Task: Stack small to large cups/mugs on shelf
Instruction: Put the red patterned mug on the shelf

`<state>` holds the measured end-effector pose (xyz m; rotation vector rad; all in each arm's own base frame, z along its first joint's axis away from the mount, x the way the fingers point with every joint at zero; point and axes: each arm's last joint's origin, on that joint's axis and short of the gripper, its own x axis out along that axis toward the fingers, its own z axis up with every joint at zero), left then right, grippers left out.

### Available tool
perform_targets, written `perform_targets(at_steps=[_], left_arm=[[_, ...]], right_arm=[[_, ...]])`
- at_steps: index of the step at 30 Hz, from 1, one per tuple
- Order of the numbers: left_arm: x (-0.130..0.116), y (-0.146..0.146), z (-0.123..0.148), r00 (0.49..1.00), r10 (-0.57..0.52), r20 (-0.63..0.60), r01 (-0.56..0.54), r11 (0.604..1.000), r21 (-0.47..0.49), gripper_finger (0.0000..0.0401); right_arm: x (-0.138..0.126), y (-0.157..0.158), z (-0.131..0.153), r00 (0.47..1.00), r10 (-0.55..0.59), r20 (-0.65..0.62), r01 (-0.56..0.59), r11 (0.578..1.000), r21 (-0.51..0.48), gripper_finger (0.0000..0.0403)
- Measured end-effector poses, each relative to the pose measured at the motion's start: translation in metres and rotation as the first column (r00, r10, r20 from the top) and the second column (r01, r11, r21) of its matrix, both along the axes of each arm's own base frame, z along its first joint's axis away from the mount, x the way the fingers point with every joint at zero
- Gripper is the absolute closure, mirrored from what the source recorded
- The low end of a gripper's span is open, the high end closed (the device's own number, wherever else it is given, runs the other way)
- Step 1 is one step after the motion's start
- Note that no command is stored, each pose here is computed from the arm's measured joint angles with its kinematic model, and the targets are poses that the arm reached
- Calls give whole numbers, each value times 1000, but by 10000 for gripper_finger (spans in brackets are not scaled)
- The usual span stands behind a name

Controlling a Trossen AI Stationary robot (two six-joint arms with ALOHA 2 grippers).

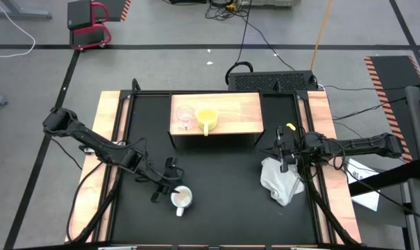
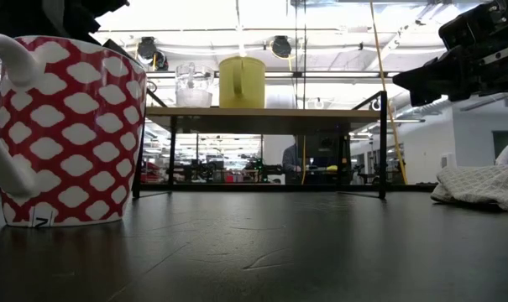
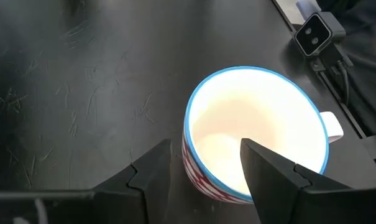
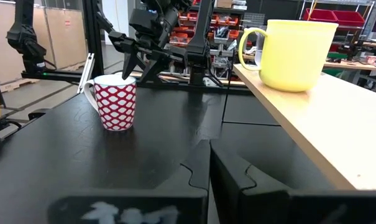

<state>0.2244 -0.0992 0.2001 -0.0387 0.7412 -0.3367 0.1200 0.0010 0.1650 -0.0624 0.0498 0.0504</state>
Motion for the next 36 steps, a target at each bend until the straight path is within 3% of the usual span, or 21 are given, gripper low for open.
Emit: perform_targets(at_steps=[26, 36], left_arm=[[8, -4, -10, 999, -29, -13, 29, 1000, -10, 214], [8, -4, -10, 999, -45, -5, 45, 999, 7, 321]], right_arm=[[0, 0, 0, 1000, 0, 0, 0, 1000, 0, 403], [0, 0, 0, 1000, 1, -4, -1, 1000, 0, 403]])
